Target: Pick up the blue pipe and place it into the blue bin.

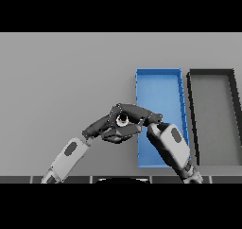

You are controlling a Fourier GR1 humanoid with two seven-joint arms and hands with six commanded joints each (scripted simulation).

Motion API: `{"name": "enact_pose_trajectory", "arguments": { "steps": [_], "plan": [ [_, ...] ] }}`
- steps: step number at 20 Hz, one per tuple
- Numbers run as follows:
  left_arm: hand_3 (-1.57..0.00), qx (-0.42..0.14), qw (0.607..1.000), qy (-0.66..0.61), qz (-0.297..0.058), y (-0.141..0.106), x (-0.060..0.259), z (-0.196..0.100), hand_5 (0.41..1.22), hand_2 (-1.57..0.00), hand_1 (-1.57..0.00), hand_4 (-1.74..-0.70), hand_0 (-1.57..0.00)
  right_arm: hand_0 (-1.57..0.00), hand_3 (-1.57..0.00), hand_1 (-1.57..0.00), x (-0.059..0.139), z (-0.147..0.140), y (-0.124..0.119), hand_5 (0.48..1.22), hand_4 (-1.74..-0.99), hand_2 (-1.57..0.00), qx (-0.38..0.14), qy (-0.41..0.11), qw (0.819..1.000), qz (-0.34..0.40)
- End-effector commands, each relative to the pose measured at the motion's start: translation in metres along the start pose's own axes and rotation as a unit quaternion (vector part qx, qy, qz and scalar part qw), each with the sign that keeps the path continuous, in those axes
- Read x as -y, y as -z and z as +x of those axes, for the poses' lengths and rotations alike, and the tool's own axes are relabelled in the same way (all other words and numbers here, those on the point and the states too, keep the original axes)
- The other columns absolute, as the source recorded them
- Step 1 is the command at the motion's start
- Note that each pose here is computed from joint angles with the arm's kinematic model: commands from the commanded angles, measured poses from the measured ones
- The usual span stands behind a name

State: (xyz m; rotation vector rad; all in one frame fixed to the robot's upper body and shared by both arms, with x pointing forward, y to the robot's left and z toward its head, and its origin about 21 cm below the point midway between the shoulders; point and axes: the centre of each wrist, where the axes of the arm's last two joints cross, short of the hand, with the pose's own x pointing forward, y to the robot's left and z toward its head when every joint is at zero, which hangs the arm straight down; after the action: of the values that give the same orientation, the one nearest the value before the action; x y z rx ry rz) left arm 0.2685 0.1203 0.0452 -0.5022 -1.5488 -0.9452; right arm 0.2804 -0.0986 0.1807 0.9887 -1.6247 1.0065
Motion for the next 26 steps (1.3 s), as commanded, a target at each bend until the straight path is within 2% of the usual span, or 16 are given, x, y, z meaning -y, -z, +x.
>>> {"name": "enact_pose_trajectory", "arguments": {
  "steps": [1, 4, 7, 11, 14, 16, 18, 22, 26],
  "plan": [
    [0.0, -0.01, 1.0, 0.0, 0.004, 0.002, 0.0, 0.0, 0.555, -0.01, -0.01, -0.88, -0.01, -1.57, -1.57, -1.57, 0.003, 0.005, 0.001, 1.221, -1.492, -1.57, 0.005, 0.018, 1.0, 0.003],
    [0.0, -0.009, 1.0, 0.0, 0.001, -0.001, 0.001, 0.0, 0.529, 0.0, 0.0, -0.87, 0.0, -1.57, -1.57, -1.57, 0.014, 0.028, 0.004, 1.221, -1.494, -1.57, 0.014, 0.068, 0.998, -0.003],
    [0.0, -0.015, 1.0, 0.001, -0.002, -0.002, 0.001, 0.0, 0.509, 0.0, 0.0, -0.87, 0.0, -1.57, -1.57, -1.57, 0.019, 0.055, 0.012, 1.221, -1.492, -1.57, 0.023, 0.065, 0.998, -0.01],
    [0.0, -0.008, 1.0, 0.0, -0.004, -0.001, 0.002, 0.002, 0.486, 0.0, 0.0, -0.87, 0.0, -1.57, -1.57, -1.57, 0.041, 0.101, 0.019, 1.221, -1.495, -1.57, 0.072, 0.007, 0.997, -0.013],
    [0.0, -0.009, 1.0, 0.002, -0.001, -0.007, 0.0, 0.0, 0.483, 0.0, 0.0, -0.86, 0.0, -1.57, -1.57, -1.57, 0.069, 0.121, 0.017, 1.221, -1.496, -1.57, 0.09, -0.007, 0.993, -0.081],
    [0.0, -0.017, 1.0, 0.002, -0.003, -0.007, 0.004, 0.002, 0.484, 0.0, 0.0, -0.86, 0.0, -1.57, -1.57, -1.57, 0.09, 0.127, 0.015, 1.221, -1.498, -1.57, 0.08, -0.026, 0.987, -0.135],
    [0.0, -0.022, 1.0, 0.008, 0.002, -0.004, 0.0, 0.001, 0.481, 0.0, 0.0, -0.84, 0.0, -1.57, -1.57, -1.57, 0.112, 0.128, 0.002, 1.221, -1.498, -1.57, 0.059, -0.037, 0.98, -0.188],
    [0.0, -0.021, 1.0, 0.013, 0.012, -0.007, -0.001, 0.005, 0.467, 0.0, 0.0, -0.83, 0.0, -1.57, -1.57, -1.57, 0.151, 0.097, -0.032, 1.221, -1.499, -1.57, -0.008, -0.004, 0.957, -0.288],
    [0.0, -0.027, 0.999, 0.019, 0.014, -0.014, -0.005, 0.002, 0.462, 0.0, 0.0, -0.82, 0.0, -1.57, -1.57, -1.57, 0.168, 0.062, -0.071, 1.221, -1.499, -1.57, -0.07, 0.036, 0.931, -0.357]
  ]
}}
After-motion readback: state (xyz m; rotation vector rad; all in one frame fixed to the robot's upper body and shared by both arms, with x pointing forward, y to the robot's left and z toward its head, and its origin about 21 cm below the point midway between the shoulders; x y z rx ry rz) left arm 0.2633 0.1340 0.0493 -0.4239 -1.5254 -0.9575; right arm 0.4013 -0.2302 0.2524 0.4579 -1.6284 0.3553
